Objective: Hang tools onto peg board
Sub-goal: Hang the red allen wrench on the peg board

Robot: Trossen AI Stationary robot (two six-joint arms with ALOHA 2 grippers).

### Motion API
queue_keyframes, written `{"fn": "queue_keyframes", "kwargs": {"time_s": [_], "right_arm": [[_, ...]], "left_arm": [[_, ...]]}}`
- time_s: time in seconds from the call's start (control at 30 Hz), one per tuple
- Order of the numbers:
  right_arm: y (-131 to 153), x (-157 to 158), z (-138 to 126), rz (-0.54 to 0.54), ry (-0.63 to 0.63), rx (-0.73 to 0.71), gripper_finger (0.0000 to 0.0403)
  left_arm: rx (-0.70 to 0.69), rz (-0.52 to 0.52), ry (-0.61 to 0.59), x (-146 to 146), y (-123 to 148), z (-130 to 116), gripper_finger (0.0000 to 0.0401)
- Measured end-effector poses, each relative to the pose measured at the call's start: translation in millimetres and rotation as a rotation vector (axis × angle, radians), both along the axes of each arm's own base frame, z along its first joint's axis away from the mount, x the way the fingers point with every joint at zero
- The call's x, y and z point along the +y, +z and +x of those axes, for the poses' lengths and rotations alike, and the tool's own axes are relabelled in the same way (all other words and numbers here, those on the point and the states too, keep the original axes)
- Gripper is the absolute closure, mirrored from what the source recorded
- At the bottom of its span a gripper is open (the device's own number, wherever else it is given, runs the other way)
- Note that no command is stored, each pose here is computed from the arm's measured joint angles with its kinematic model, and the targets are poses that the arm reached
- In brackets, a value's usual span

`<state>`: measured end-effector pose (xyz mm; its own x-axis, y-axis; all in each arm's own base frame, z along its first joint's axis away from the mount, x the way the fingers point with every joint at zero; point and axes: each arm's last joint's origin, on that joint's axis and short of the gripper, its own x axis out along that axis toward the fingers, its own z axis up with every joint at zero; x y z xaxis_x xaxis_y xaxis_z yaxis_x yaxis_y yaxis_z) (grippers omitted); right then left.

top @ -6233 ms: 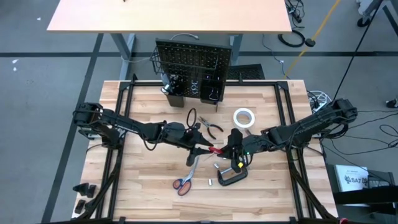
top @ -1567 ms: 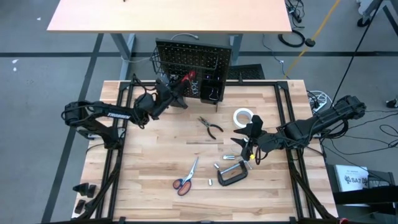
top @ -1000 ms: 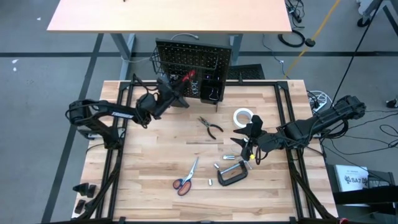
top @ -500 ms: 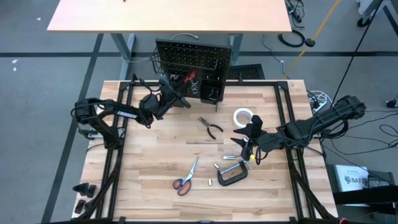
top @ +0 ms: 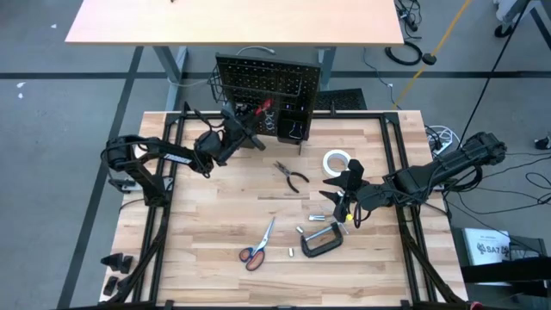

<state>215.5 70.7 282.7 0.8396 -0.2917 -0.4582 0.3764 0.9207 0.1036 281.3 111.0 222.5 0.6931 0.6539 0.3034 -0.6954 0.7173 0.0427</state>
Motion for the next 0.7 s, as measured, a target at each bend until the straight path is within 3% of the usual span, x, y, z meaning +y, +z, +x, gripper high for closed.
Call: {"fn": "queue_keyframes", "kwargs": {"time_s": [0.27, 0.7], "right_arm": [[0, 0, 0, -0.003, 0.002, 0.001, 0.0243], [-10, 4, 13, -0.048, 0.019, 0.03, 0.0243]], "left_arm": [[0.045, 0.058, -0.102, -2, 0, 1, 0.0378], [0.07, 0.037, -0.084, 10, -2, -2, 0.0378]]}}
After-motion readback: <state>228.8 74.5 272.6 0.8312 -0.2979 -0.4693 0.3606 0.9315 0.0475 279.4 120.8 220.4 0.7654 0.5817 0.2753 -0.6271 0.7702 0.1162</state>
